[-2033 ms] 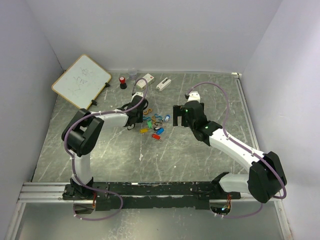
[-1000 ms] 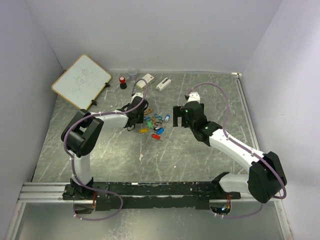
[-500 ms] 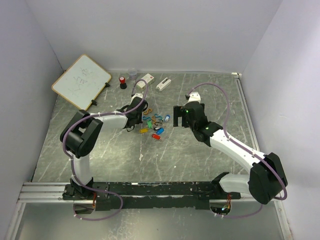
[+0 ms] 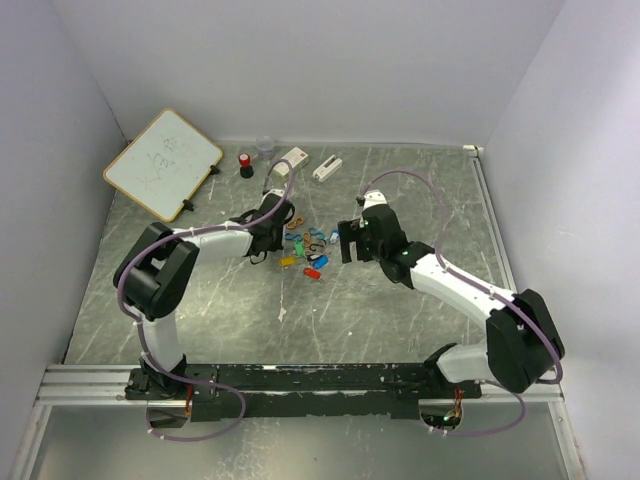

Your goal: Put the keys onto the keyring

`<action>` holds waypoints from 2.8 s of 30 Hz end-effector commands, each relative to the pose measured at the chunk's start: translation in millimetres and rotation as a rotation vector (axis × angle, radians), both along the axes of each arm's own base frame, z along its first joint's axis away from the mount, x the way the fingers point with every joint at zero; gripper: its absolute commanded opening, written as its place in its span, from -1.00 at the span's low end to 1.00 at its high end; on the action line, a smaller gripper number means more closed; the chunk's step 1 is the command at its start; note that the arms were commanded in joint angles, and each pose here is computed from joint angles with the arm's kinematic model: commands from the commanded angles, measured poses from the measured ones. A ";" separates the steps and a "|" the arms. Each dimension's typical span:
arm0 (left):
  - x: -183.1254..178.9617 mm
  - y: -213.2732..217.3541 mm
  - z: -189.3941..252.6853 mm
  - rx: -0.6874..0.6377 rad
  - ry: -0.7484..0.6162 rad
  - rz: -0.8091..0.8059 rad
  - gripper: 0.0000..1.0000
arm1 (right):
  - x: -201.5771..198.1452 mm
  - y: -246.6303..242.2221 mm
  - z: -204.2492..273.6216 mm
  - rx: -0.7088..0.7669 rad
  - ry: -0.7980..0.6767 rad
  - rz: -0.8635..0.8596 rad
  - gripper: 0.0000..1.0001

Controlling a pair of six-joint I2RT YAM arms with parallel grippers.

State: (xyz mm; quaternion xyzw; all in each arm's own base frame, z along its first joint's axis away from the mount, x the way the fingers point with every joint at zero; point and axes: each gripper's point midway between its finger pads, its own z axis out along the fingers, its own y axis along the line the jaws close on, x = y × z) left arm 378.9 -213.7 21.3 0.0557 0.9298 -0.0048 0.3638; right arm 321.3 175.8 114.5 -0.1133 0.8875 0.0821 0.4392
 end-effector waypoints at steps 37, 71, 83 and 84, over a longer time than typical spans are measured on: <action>-11.5 -12.6 58.7 -0.072 -0.014 -0.080 -0.86 | -38.6 92.1 -63.4 -0.021 0.194 0.349 -0.31; -13.9 -7.2 55.4 -0.051 -0.012 -0.073 -0.86 | -44.3 100.9 -84.4 -0.066 0.233 0.371 -0.50; -14.8 -5.9 54.6 -0.048 -0.010 -0.070 -0.86 | -43.9 100.7 -87.5 -0.072 0.238 0.369 -0.60; -14.8 -5.6 54.6 -0.049 -0.011 -0.070 -0.86 | -43.5 100.5 -87.6 -0.074 0.237 0.368 -0.62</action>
